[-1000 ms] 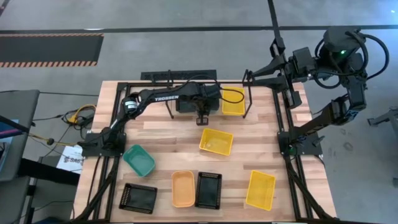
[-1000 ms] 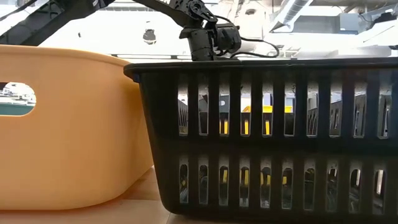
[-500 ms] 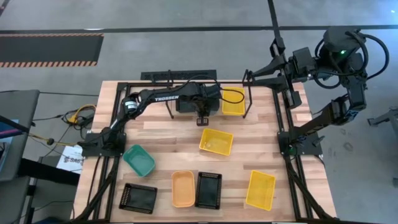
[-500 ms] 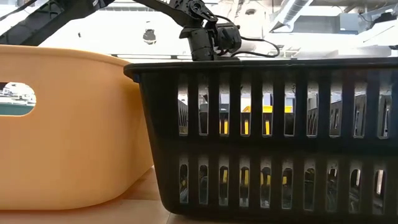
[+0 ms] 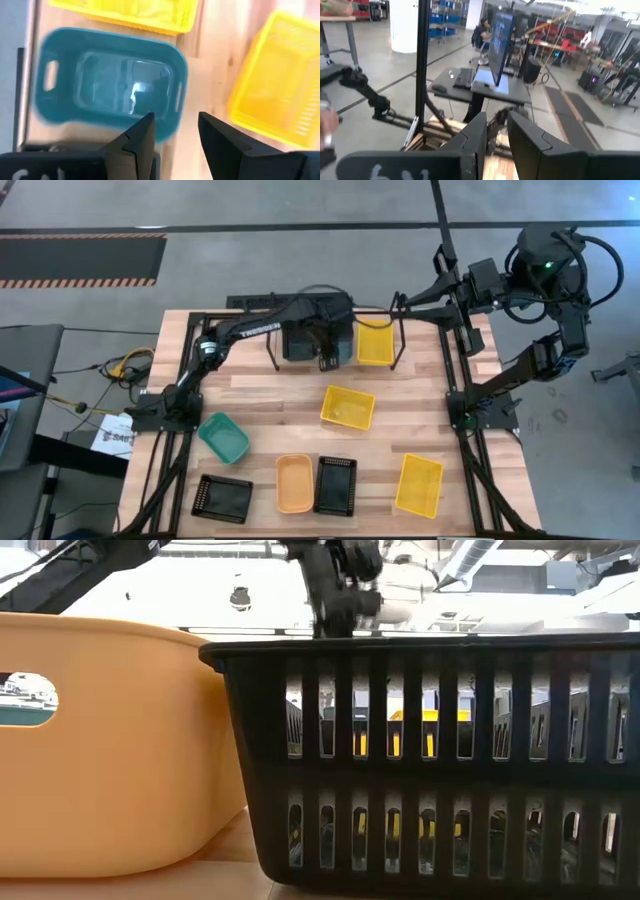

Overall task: Stack baskets on shelf by color
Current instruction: Stack the right black bin on the black bin

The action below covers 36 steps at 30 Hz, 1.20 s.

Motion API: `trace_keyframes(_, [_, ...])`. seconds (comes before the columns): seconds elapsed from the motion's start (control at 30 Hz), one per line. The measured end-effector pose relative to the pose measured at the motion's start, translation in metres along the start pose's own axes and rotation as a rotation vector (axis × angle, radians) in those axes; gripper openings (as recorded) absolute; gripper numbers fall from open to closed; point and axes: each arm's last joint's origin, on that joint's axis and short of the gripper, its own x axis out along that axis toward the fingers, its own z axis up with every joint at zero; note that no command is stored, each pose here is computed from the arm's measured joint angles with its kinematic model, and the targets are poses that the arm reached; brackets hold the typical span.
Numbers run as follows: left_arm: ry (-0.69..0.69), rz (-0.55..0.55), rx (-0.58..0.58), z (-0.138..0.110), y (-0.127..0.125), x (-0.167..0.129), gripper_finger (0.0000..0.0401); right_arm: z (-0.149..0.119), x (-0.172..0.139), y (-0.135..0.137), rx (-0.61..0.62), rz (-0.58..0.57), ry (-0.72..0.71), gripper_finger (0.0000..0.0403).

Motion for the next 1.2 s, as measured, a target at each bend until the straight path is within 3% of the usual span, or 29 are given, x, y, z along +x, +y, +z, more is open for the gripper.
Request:
trace_keyframes(0.2, [-0.098, -0.001, -0.052, -0.022, -0.008, -0.072, 0.0140, -0.011, 0.000, 0.002, 0.048, 0.020, 0.111, 0.0101])
trace_keyframes(0.4, [-0.256, 0.017, -0.099, -0.051, -0.023, -0.152, 0.0140, -0.032, 0.011, 0.002, 0.181, 0.007, 0.309, 0.0101])
trace_keyframes(0.67, [-0.442, 0.047, -0.076, -0.093, -0.054, -0.229, 0.0140, -0.083, 0.071, 0.002, 0.417, 0.041, 0.721, 0.0101])
trace_keyframes(0.87, [-0.525, -0.013, -0.016, -0.118, -0.079, -0.262, 0.0140, -0.123, 0.135, 0.019, 0.447, 0.129, 0.941, 0.0101])
trace_keyframes(1.2, [-0.532, -0.045, 0.084, -0.132, -0.097, -0.273, 0.0139, -0.183, 0.214, 0.064, 0.501, 0.217, 1.174, 0.0101])
